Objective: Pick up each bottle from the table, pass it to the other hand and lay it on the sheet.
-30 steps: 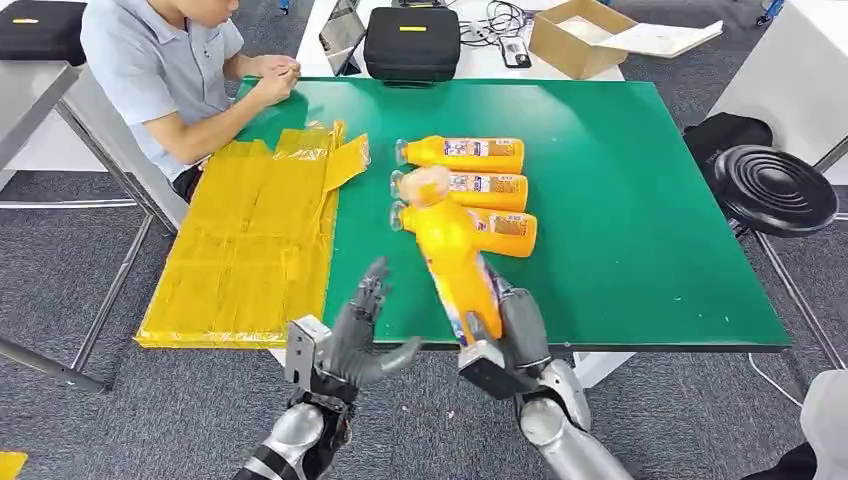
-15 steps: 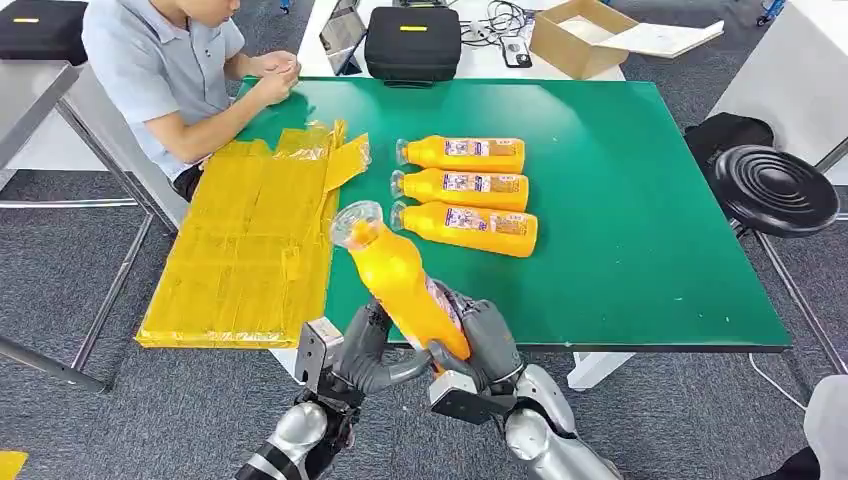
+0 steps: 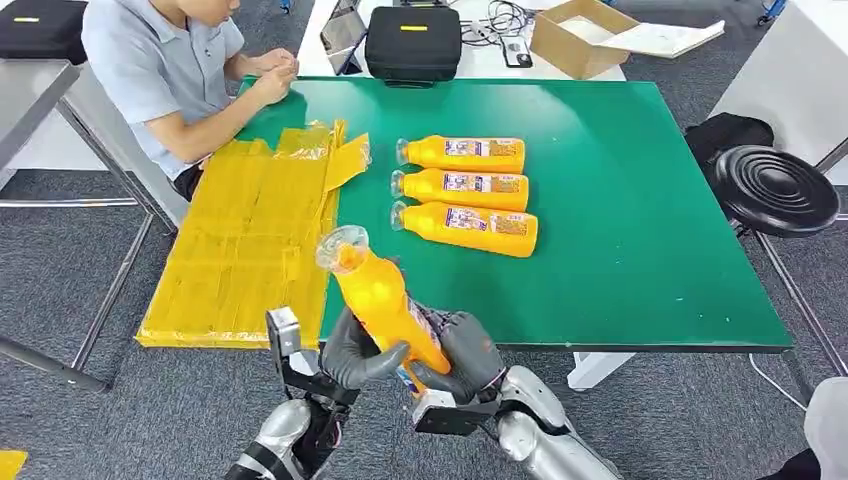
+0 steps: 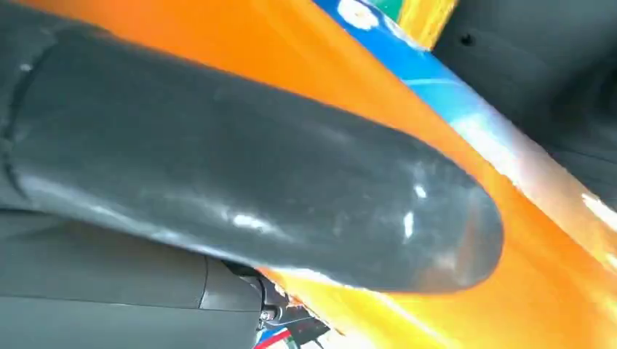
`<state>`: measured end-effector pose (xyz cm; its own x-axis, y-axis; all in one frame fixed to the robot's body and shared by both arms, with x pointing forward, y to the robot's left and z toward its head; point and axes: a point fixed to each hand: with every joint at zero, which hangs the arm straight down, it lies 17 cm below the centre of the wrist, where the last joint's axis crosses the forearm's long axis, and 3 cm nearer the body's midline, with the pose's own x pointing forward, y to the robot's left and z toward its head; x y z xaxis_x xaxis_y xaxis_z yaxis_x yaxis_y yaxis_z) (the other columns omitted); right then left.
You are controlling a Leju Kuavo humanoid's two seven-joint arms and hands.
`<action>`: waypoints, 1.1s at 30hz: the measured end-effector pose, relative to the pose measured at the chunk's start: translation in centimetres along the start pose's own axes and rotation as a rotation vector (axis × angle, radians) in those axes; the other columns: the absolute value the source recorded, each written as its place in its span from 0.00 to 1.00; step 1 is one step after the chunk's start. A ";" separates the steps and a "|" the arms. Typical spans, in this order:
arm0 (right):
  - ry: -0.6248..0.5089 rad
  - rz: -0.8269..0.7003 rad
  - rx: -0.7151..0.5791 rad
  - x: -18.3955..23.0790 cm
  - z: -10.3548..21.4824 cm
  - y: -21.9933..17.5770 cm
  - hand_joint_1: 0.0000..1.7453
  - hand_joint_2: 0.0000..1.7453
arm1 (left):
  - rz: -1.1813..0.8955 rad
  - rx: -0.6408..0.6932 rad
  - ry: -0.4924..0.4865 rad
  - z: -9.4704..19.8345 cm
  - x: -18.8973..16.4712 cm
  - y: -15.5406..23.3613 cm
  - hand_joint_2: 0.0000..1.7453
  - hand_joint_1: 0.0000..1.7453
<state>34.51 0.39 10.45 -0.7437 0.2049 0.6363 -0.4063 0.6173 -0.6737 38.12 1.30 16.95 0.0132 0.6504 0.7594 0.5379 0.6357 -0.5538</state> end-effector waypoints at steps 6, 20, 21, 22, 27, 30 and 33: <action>0.007 0.020 0.030 -0.5 0.7 0.5 1.00 0.00 | -0.018 -0.004 0.013 0.0 0.1 0.3 1.00 0.05; 0.026 0.085 0.078 -1.9 1.6 1.3 1.00 0.00 | -0.268 0.011 0.110 -1.1 -2.8 1.0 1.00 1.00; 0.028 0.085 0.079 -2.0 1.6 1.3 1.00 0.00 | -0.274 0.013 0.112 -1.1 -2.8 1.1 1.00 1.00; 0.029 0.085 0.081 -2.0 1.7 1.4 1.00 0.00 | -0.281 0.015 0.116 -1.1 -3.0 1.2 1.00 1.00; 0.032 0.085 0.089 -2.2 1.8 1.4 0.71 0.00 | -0.276 0.015 0.137 -1.2 -3.5 1.3 1.00 1.00; 0.036 0.079 0.086 -2.2 1.9 1.5 0.00 0.00 | -0.180 0.014 0.160 -1.2 -3.6 1.3 1.00 1.00; 0.035 0.073 0.063 -1.9 1.3 1.3 0.00 0.00 | -0.135 0.056 0.157 -1.4 -3.2 2.2 1.00 1.00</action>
<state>34.70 -0.21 7.89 -0.7538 0.2745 0.5970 -0.3853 0.5513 -0.7400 40.39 0.00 13.75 0.0782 0.4878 0.8694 0.4959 0.7375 -0.4584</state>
